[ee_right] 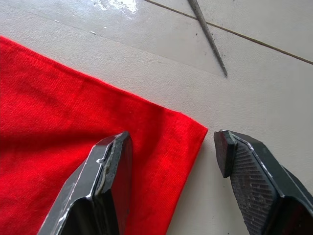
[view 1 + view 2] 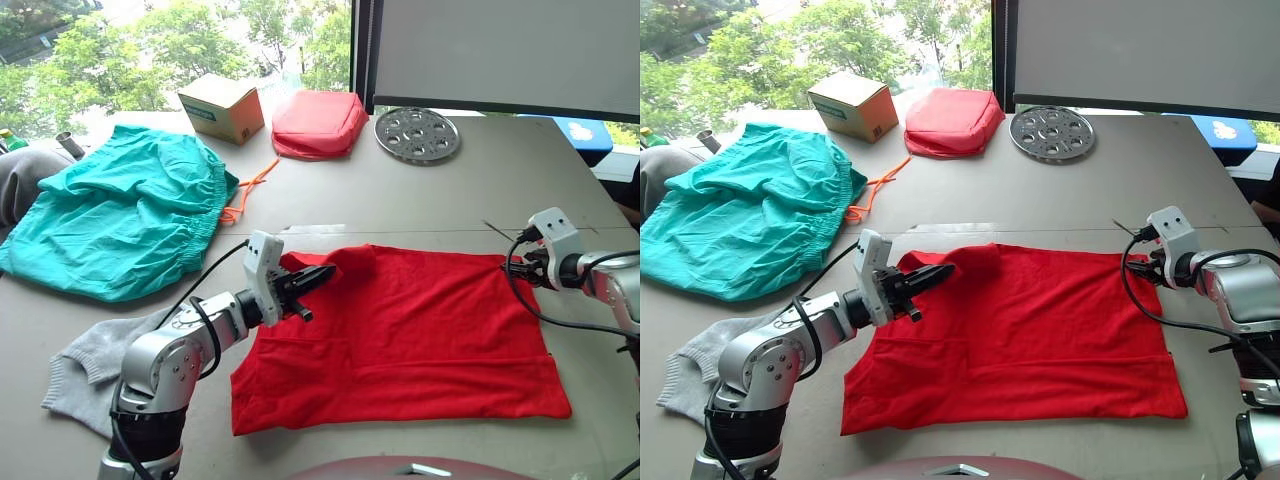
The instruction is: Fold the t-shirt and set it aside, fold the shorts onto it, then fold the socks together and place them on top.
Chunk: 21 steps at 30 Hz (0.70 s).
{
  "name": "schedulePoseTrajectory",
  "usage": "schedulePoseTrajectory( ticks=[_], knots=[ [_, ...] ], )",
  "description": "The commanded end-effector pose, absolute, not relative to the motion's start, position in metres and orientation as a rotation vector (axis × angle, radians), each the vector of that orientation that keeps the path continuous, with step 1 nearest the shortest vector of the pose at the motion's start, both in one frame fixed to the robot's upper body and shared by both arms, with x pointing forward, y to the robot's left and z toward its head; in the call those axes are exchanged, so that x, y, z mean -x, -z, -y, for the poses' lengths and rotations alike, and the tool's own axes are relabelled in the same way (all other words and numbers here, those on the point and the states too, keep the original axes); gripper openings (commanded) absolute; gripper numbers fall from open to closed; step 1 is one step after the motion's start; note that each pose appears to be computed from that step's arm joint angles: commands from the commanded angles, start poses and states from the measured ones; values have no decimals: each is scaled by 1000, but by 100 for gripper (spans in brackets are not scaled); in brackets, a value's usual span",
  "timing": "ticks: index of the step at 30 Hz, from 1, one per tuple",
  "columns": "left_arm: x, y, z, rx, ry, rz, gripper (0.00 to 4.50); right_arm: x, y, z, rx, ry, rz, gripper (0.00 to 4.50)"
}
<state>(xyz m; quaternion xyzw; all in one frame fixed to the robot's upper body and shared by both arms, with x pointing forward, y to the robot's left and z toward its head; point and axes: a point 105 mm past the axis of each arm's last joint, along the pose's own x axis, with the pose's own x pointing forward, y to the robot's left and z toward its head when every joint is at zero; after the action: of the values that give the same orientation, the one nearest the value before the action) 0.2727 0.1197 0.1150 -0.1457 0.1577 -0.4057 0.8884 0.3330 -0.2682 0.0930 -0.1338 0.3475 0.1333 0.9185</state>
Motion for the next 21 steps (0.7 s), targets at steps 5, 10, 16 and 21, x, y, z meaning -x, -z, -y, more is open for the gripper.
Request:
schedulePoseTrajectory(
  ticks=[5,10,16,21],
  knots=[
    [-268,-123,-115,295,862,-297,0,-336,-113,270,279,-283,-679,287],
    [-268,-122,-112,293,870,-300,0,-342,-100,265,245,-287,-711,287],
    [-268,-122,-111,290,872,-298,0,-339,-94,253,241,-307,-738,264],
    [-266,-123,-111,289,871,-297,0,-336,-91,257,275,-295,-767,46]
  ],
)
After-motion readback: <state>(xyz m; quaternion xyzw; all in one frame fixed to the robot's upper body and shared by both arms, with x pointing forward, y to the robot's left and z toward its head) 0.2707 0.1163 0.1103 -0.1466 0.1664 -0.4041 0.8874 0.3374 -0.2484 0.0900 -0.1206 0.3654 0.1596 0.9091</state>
